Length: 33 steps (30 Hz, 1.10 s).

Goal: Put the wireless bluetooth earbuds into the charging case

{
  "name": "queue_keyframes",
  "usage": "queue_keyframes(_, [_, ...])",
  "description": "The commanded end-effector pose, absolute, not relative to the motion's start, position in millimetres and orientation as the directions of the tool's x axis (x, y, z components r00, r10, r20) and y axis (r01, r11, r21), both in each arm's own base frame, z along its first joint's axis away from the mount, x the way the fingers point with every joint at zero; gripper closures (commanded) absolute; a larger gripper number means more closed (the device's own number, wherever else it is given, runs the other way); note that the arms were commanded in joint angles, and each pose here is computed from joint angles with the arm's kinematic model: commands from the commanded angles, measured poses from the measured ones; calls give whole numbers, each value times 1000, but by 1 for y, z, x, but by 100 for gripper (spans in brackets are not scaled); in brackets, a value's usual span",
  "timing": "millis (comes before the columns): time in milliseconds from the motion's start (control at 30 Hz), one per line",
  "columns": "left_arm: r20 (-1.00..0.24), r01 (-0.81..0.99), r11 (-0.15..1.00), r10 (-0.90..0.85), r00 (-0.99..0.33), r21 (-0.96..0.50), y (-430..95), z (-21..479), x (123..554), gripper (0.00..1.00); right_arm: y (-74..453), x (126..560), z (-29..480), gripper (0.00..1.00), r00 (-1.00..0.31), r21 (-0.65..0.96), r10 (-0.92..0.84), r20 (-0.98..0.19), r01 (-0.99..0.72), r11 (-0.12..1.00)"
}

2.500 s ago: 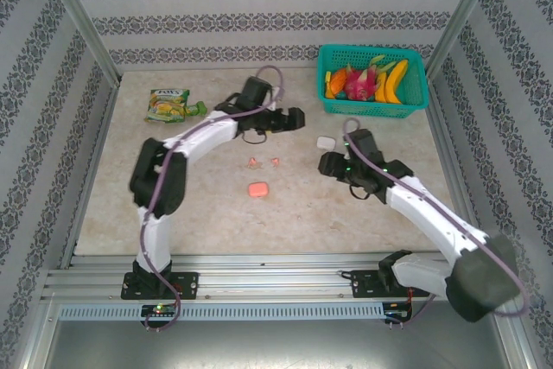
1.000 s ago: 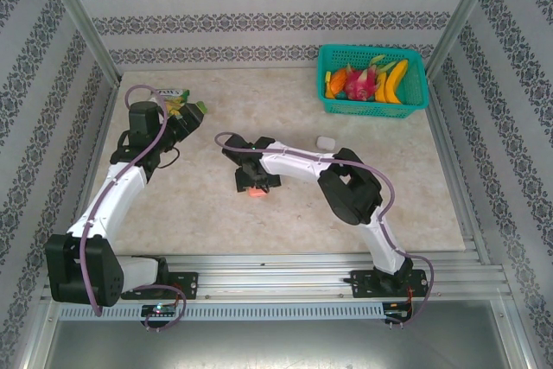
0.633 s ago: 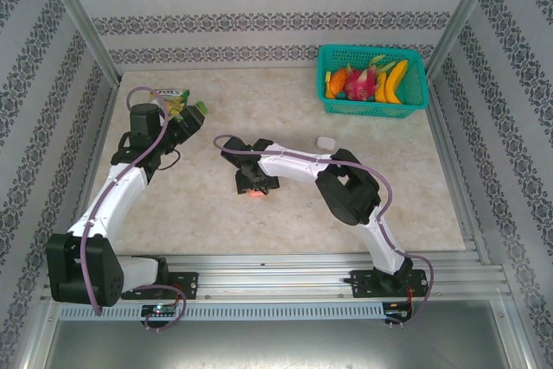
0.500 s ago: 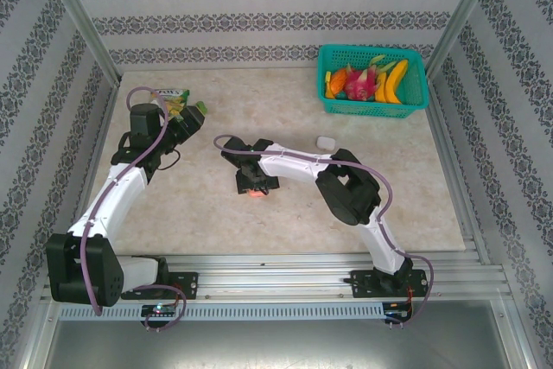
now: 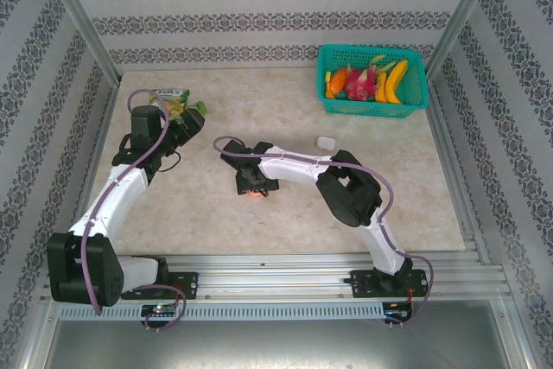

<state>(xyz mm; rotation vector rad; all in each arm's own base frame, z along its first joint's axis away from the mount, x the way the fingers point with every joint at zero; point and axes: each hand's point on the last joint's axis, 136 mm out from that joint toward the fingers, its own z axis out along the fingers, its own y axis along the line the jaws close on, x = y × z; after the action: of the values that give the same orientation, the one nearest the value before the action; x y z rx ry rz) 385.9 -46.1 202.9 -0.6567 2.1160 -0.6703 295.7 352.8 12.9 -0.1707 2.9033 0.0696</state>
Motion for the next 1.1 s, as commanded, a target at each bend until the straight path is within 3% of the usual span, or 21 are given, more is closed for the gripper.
queue_keyframes(0, [-533,-210,712,-659,-531,-670,-46,206,387,0,346,267,-5,27,-982,0,-115,-148,-116,993])
queue_keyframes(767, [-528,-207,704,-665,-528,-679,-47,206,387,0,343,264,2,35,-980,-5,-96,-175,-96,995])
queue_keyframes(1067, [-518,-205,707,-656,-549,-677,-50,194,387,0,326,277,20,40,-972,28,-6,-236,-13,1000])
